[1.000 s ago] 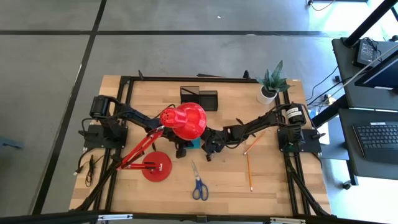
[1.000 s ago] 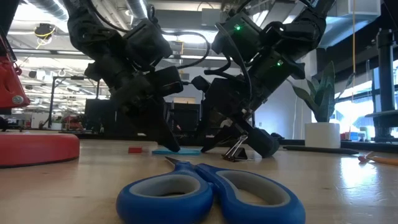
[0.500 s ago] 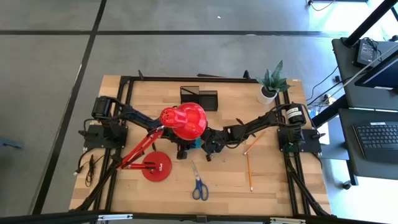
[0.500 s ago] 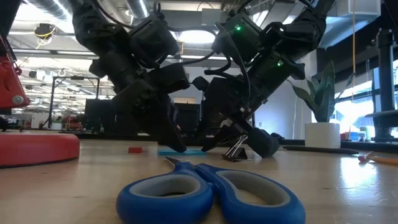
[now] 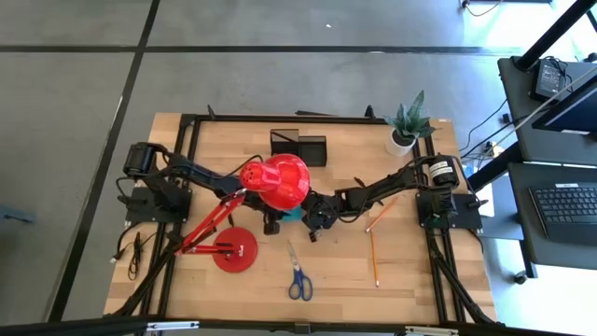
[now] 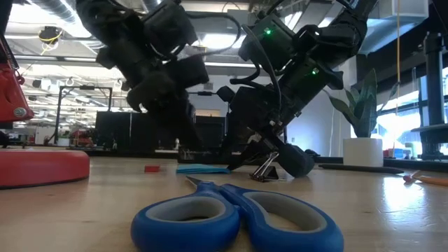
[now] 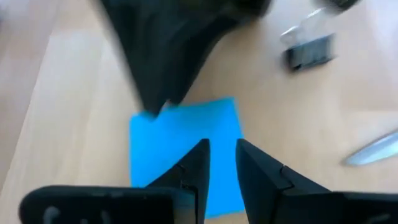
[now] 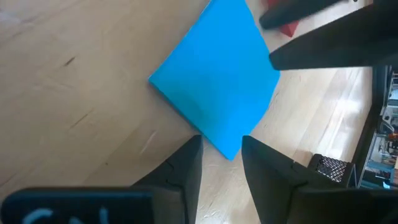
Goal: Pick and place office supplies into organizer
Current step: Put the sticky notes into the desk organizer
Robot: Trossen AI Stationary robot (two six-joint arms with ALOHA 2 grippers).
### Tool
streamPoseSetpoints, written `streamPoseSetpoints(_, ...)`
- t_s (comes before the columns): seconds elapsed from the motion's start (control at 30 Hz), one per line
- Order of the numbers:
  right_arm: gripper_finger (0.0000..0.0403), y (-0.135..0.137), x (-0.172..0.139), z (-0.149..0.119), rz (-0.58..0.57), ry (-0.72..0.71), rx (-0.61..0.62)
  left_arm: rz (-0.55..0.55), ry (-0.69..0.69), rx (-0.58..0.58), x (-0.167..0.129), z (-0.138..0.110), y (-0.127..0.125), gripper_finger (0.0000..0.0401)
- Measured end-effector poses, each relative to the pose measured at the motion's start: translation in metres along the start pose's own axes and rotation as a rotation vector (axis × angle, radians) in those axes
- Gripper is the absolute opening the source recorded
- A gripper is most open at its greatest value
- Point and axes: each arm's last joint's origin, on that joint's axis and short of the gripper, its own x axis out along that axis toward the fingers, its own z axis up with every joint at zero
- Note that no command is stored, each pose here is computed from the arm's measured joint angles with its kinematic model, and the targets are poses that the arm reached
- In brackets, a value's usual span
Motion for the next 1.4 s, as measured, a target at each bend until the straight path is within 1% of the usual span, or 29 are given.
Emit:
streamPoseSetpoints(0.13, 0.0119, 0.000, 0.000, 0.000, 0.000, -0.001, 0.001, 0.060, 0.074, -0.084, 0.004, -0.009, 0.002, 0.0073)
streamPoseSetpoints(0.2, 0.0119, 0.000, 0.000, 0.000, -0.001, -0.001, 0.001, 0.085, 0.102, -0.104, 0.005, -0.012, 0.002, 0.0073)
streamPoseSetpoints(0.4, 0.0119, 0.000, 0.000, 0.000, -0.004, -0.004, 0.000, 0.106, 0.142, -0.083, 0.008, -0.016, 0.002, 0.0073)
streamPoseSetpoints(0.5, 0.0119, 0.000, 0.000, 0.000, -0.002, -0.009, 0.000, 0.104, 0.153, -0.056, 0.011, -0.018, 0.004, 0.0073)
streamPoseSetpoints(0.63, 0.0119, 0.000, 0.000, 0.001, 0.006, -0.032, -0.002, 0.097, 0.172, -0.057, 0.017, -0.021, 0.008, 0.0072)
streamPoseSetpoints(1.03, 0.0120, -0.004, -0.001, 0.007, -0.022, -0.124, -0.018, 0.087, 0.158, -0.062, 0.021, -0.021, 0.009, 0.0072)
streamPoseSetpoints(1.17, 0.0120, -0.005, -0.001, 0.008, -0.010, -0.164, 0.027, 0.087, 0.156, -0.075, 0.021, -0.022, 0.009, 0.0072)
streamPoseSetpoints(1.4, 0.0120, -0.004, -0.001, 0.011, -0.004, -0.175, 0.096, 0.088, 0.155, -0.090, 0.021, -0.022, 0.010, 0.0072)
